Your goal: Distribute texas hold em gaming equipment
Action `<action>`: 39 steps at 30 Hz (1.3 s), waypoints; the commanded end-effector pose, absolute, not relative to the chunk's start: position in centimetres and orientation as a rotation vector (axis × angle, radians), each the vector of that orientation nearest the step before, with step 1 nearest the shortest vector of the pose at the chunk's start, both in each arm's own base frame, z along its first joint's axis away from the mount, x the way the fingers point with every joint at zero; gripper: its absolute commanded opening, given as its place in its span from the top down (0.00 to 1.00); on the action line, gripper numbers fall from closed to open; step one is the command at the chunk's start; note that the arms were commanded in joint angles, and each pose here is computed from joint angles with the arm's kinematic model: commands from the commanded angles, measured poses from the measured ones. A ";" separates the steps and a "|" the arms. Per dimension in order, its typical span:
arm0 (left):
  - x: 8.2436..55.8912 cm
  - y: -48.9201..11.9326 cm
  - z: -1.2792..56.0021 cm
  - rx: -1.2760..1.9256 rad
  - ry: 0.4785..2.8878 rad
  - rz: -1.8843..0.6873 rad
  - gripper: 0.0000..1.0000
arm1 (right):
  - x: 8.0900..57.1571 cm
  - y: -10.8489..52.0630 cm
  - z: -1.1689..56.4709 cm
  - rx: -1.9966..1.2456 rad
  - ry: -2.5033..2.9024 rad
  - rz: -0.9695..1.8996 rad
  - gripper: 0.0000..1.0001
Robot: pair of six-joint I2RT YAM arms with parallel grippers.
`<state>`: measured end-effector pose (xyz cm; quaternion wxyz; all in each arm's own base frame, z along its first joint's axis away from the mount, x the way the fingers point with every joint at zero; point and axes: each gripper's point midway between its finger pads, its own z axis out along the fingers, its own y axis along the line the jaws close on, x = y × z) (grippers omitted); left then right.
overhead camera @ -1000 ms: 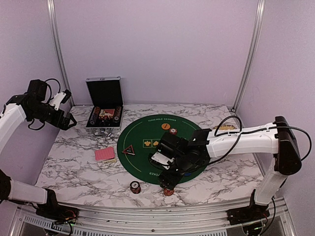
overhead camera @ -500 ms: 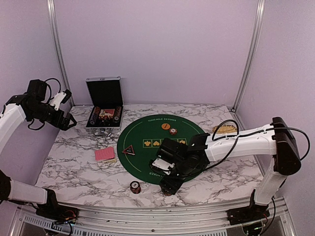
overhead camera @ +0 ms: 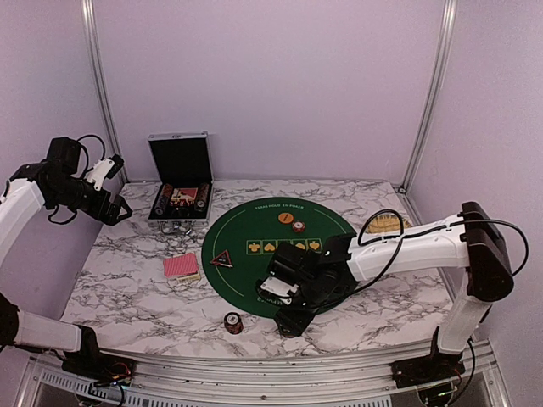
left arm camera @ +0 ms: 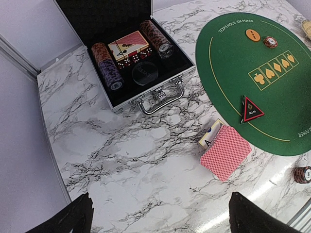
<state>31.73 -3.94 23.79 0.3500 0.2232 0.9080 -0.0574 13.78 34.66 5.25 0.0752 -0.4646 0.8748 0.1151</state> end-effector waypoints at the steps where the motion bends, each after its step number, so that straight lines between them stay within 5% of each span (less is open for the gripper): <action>1: 31.4 -4.0 23.6 0.593 2.356 -0.155 0.01 | 13.6 35.0 4.9 -1.404 2.618 0.360 0.43; 25: 31.4 -3.7 23.4 0.602 2.363 -0.126 0.01 | 13.3 35.7 7.0 -1.406 2.601 0.424 0.94; 39: 31.4 -3.6 23.4 0.604 2.363 -0.121 0.01 | 15.3 37.1 10.1 -1.378 2.542 0.391 1.00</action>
